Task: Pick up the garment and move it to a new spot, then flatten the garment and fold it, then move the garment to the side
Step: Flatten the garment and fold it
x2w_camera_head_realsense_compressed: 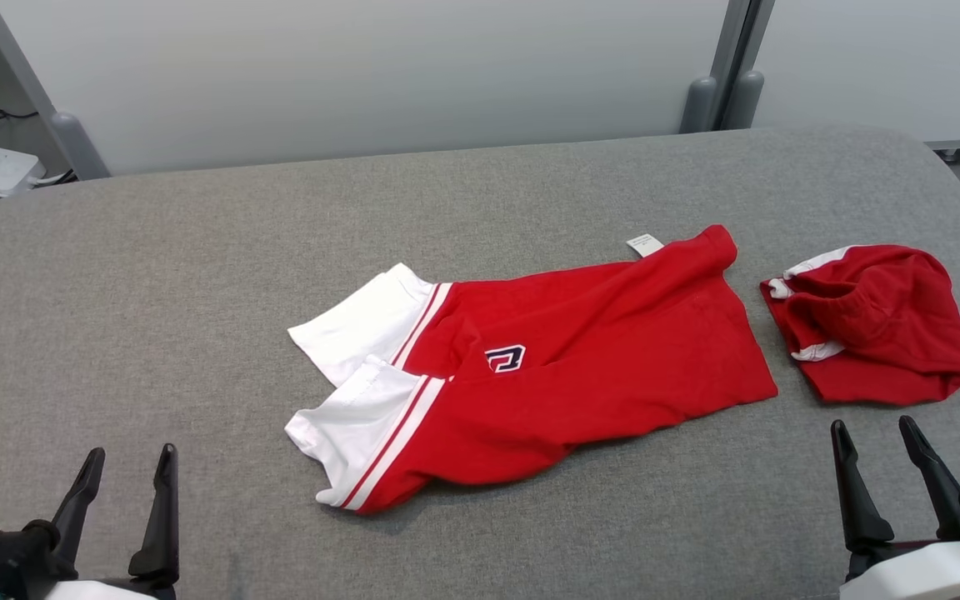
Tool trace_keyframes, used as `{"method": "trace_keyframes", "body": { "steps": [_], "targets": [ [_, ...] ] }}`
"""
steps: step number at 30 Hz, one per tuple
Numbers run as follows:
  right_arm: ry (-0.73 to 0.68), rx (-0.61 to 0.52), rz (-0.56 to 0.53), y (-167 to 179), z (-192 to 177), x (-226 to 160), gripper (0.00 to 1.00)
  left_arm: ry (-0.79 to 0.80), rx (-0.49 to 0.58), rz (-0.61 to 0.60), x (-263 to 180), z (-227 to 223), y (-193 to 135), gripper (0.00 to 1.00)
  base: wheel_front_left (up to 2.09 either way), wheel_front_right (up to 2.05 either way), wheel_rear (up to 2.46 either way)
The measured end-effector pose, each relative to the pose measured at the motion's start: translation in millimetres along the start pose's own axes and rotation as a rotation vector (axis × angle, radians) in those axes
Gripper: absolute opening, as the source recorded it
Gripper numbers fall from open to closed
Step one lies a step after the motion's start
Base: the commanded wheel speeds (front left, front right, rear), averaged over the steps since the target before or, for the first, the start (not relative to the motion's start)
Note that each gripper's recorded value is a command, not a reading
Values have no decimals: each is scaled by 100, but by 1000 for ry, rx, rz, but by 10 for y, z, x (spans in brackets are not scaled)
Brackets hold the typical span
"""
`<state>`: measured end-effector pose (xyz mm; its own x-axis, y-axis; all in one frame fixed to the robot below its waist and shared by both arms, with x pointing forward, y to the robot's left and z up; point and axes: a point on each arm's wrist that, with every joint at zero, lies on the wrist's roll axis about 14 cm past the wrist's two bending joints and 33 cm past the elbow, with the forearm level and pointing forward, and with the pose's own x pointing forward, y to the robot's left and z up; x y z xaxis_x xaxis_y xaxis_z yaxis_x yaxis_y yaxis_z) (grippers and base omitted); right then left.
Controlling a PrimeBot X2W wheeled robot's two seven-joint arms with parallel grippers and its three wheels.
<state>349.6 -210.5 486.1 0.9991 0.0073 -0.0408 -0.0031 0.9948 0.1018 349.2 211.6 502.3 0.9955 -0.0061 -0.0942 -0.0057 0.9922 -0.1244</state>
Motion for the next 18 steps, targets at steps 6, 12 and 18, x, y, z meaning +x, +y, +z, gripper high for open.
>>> {"method": "trace_keyframes", "body": {
  "steps": [6, 12, 18],
  "targets": [
    [8, -18, 27, -3, 44, 206, 100, 38, -18, -120, 162, -38, -312, 100, 0, 0, 0],
    [28, -86, 116, 80, 111, 636, 100, 103, -41, -259, 434, -177, -715, 100, 0, 0, 0],
    [116, -143, 215, 197, -71, 1062, 100, 202, -42, -375, 695, -481, -997, 100, 0, 0, 0]
  ]
}}
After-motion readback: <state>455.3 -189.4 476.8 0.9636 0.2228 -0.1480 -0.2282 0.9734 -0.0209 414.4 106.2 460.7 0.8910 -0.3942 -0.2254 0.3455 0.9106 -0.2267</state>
